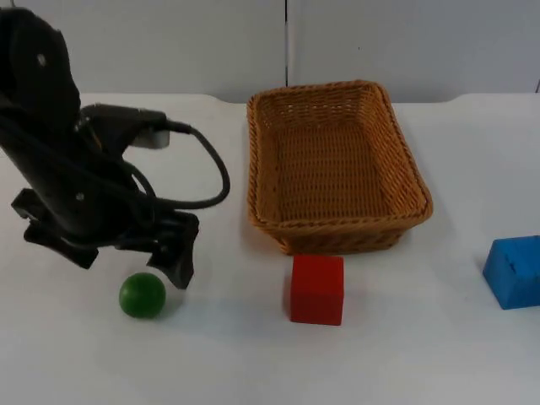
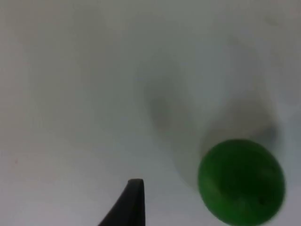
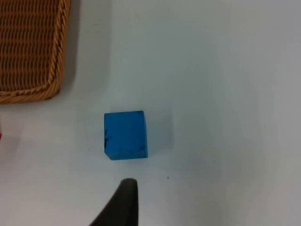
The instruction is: Place all geometric objects except the red cube into the basket.
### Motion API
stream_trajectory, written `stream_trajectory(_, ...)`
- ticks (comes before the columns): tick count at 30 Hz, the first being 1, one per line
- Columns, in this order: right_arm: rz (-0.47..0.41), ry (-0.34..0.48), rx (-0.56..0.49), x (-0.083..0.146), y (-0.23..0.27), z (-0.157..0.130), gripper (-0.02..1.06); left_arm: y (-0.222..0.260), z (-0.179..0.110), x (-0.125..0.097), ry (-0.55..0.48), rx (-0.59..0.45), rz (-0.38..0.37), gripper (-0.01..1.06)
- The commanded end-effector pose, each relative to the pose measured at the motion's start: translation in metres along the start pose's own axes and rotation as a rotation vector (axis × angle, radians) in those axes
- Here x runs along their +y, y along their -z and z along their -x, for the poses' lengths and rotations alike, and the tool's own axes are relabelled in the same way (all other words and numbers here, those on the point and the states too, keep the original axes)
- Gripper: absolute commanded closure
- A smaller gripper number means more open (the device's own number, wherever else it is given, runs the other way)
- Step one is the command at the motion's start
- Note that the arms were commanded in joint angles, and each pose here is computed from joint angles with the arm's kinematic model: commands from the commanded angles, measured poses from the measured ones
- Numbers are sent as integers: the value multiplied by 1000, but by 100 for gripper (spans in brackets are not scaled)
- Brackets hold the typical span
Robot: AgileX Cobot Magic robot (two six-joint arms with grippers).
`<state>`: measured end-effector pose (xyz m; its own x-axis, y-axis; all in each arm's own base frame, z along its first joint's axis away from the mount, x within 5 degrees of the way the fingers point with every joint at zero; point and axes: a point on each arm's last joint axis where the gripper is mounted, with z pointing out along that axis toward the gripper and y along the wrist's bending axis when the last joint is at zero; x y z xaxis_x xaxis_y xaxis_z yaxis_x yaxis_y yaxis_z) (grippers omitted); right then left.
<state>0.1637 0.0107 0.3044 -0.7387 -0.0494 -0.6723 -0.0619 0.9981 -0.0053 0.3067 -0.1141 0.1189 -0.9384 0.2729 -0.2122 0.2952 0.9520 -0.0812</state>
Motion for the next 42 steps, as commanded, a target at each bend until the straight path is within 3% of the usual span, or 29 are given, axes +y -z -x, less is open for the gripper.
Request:
stream_trajectory(1,-5,0,-16,-1,0,2,-1,-6,2,1,9,-9,13,4)
stream_trajectory(11,-5,0,-27,-1,0,3,-1,-32,-2,2,28,35,8,5)
stream_trajectory(14,-5,0,-27,-1,0,3,-1,-33,-2,2,33,36,7,10)
stream_trajectory(16,-5,0,-27,-1,0,3,-1,-33,-2,1,53,35,-3,21)
stream_trajectory(18,-5,0,-27,-1,0,3,-1,-33,-2,1,59,35,-6,41)
stream_trajectory(19,-5,0,-27,-1,0,3,-1,-33,-2,1,59,35,-6,41)
stream_trajectory(22,-8,3,-27,-1,0,3,-1,-33,-2,0,72,37,-12,76)
stream_trajectory(23,-8,3,-27,-1,0,3,-1,-32,-2,0,73,36,-13,93)
stream_trajectory(24,-8,3,-27,-1,0,3,-1,-32,-2,0,73,36,-13,93)
stream_trajectory(25,-8,3,-27,-1,0,3,-1,-30,-2,0,73,38,-14,105)
stream_trajectory(31,-8,3,-27,-1,0,3,-1,0,8,-3,34,-3,-22,105)
stream_trajectory(34,-7,3,-29,-1,0,3,-1,38,21,-7,10,-98,-34,105)
stream_trajectory(37,-7,3,-29,-1,0,3,-1,72,34,-15,-76,-160,-56,105)
stream_trajectory(42,-7,3,-32,-1,0,4,-1,87,55,-30,-155,-200,-101,105)
